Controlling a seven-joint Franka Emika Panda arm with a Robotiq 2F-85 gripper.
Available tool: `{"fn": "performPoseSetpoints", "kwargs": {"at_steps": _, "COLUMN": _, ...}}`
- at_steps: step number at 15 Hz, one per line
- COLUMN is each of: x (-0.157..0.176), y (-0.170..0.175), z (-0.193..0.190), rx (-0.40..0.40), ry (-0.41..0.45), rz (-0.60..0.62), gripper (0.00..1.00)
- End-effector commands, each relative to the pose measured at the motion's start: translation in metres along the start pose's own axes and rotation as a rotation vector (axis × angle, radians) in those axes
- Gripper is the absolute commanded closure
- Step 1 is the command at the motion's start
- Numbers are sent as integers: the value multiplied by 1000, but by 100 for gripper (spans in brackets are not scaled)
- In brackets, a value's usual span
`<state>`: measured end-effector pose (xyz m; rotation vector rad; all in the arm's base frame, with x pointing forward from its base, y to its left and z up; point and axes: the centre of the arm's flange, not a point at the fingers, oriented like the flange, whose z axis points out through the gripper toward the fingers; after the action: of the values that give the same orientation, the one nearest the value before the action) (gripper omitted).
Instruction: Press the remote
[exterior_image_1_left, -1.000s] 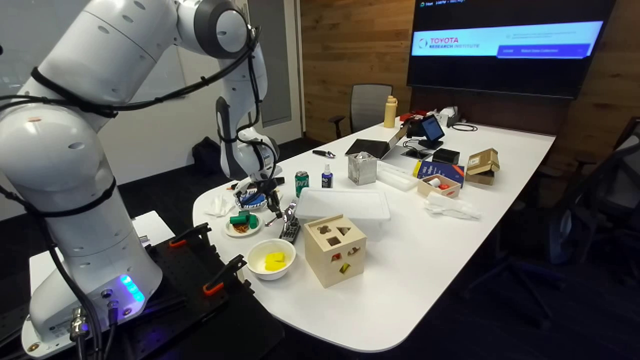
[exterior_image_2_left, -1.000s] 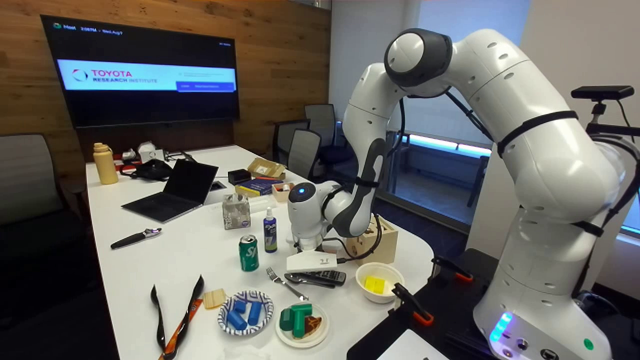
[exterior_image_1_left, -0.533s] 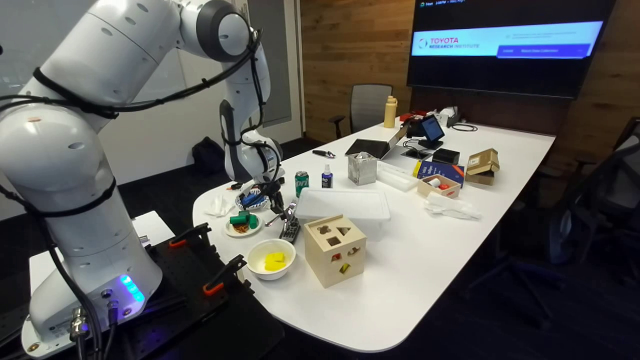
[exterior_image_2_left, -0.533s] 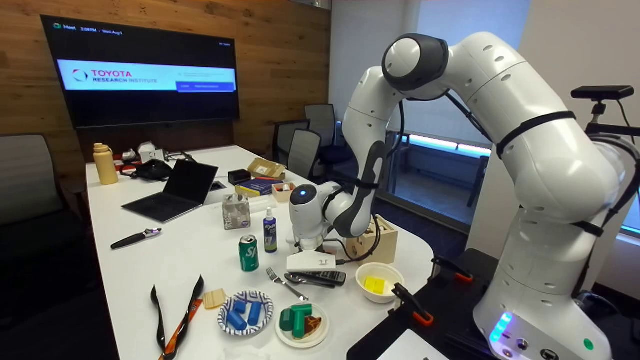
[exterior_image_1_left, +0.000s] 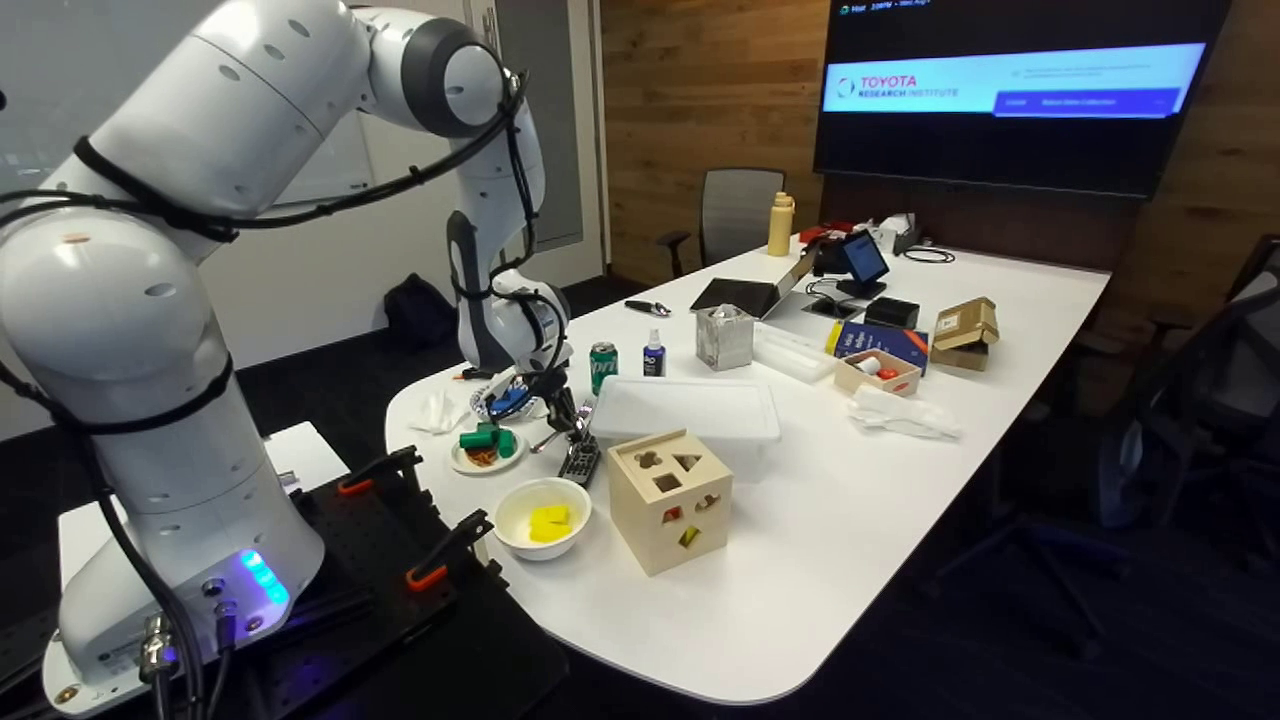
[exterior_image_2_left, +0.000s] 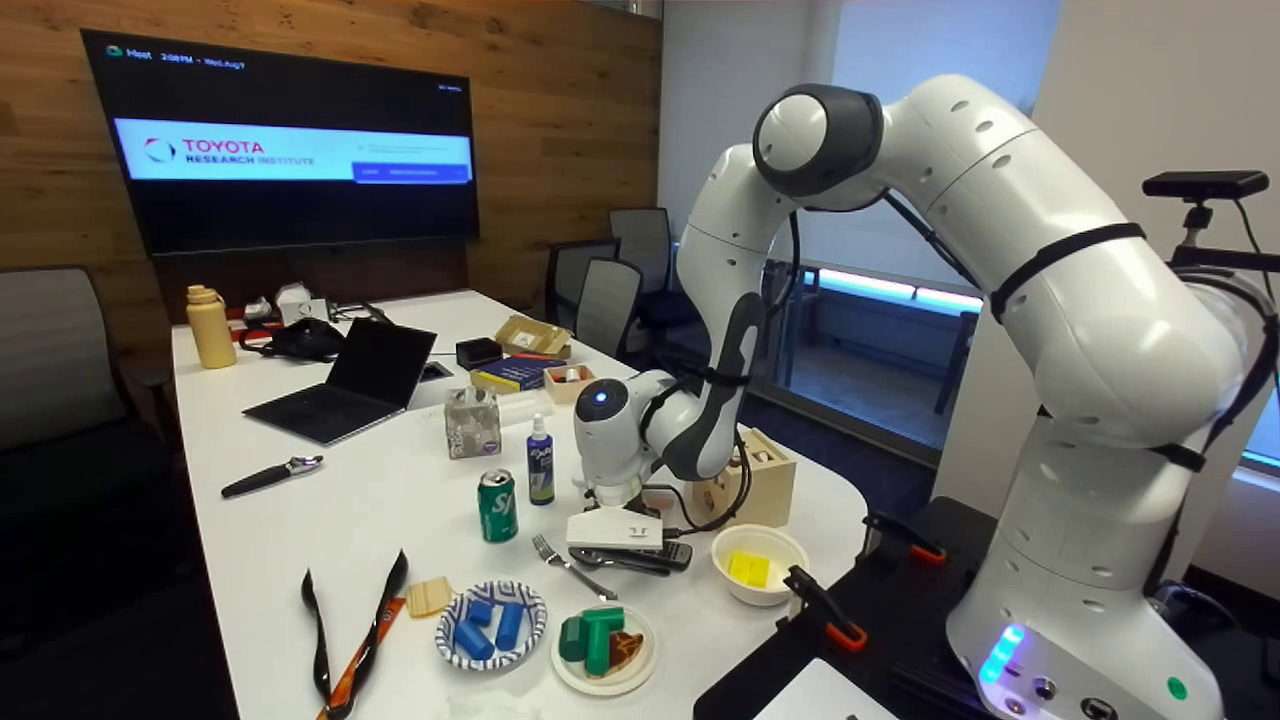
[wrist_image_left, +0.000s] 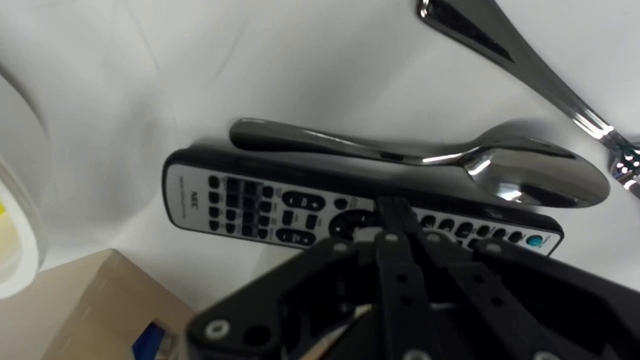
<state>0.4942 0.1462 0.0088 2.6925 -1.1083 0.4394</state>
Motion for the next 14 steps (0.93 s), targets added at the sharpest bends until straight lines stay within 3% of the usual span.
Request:
{"fn": "performPoseSetpoints", "kwargs": {"at_steps": 1, "x": 5, "y": -6, "z": 7, "rx": -9, "ry": 50, "rz": 36, "gripper": 100}}
{"fn": "performPoseSetpoints", "kwargs": {"at_steps": 10, "x": 22, "y": -5, "z": 30, "rx": -58, "ry": 77, "rz": 76, "gripper": 100}}
{"fn": "performPoseSetpoints", "kwargs": {"at_steps": 14, "x": 20, "y": -8, "z": 44, "rx": -90, "ry": 50, "rz": 80, "gripper": 100}}
